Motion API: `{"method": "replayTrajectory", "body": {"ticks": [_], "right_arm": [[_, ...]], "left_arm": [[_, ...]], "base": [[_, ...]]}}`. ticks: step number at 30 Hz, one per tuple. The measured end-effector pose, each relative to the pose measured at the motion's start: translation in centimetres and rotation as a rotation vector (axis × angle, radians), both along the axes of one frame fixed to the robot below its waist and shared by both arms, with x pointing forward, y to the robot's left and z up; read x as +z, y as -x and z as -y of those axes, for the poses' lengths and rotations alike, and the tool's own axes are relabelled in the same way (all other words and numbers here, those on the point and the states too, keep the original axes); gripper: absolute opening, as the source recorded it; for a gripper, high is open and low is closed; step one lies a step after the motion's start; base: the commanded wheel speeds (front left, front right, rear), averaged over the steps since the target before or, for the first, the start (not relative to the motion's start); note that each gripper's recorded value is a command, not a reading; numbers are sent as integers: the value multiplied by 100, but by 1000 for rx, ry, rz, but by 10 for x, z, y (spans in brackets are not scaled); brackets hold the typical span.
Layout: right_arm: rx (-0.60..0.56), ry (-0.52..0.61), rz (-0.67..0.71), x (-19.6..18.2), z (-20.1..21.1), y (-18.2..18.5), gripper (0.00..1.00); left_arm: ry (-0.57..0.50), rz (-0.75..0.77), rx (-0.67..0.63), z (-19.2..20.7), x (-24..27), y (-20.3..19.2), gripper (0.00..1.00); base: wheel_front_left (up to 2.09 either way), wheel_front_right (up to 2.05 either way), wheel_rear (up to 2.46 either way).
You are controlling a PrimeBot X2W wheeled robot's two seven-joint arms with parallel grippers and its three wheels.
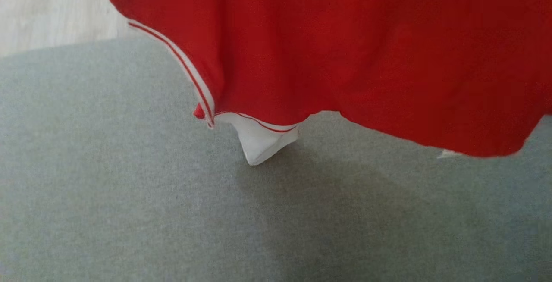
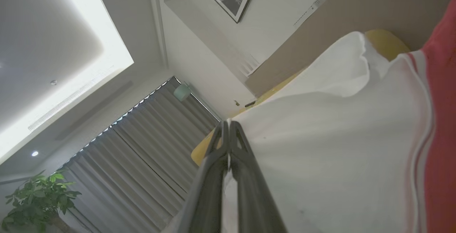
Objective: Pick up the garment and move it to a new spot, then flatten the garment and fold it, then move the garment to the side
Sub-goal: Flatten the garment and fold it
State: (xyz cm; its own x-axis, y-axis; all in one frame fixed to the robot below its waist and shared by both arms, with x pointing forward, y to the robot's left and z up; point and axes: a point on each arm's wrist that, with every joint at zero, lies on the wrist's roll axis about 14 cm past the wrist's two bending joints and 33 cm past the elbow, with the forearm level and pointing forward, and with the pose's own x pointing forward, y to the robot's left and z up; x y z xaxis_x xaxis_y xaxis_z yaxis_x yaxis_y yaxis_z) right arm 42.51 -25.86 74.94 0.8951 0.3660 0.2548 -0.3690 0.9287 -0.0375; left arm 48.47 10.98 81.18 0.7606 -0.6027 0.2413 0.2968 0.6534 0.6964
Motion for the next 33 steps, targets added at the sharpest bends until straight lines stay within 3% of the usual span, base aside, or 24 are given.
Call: {"method": "replayTrajectory", "body": {"ticks": [5, 9, 16, 20, 26, 33], "right_arm": [[24, 17, -34, -13, -23, -58, 0], [9, 51, -24, -23, -32, -110, 0], [-81, 67, 164, -16, -19, -190, 0], [-73, 70, 128, -55, -24, -220, 0], [9, 84, -32, -131, -52, -230, 0], [21, 69, -266, -207, -43, -191, 0]], "left_arm": [[-51, -74, 38, 5, -35, -52, 0], [-24, -106, 84, 2, -55, -99, 0], [52, 125, 135, 1, -29, -165, 0], [55, 121, 127, -1, -57, -186, 0], [-17, -32, 140, -23, -138, -185, 0], [-15, -253, 75, -25, -228, -129, 0]], "base": [[0, 0, 0], [0, 0, 0], [0, 0, 0], [0, 0, 0], [0, 0, 0], [0, 0, 0]]}}
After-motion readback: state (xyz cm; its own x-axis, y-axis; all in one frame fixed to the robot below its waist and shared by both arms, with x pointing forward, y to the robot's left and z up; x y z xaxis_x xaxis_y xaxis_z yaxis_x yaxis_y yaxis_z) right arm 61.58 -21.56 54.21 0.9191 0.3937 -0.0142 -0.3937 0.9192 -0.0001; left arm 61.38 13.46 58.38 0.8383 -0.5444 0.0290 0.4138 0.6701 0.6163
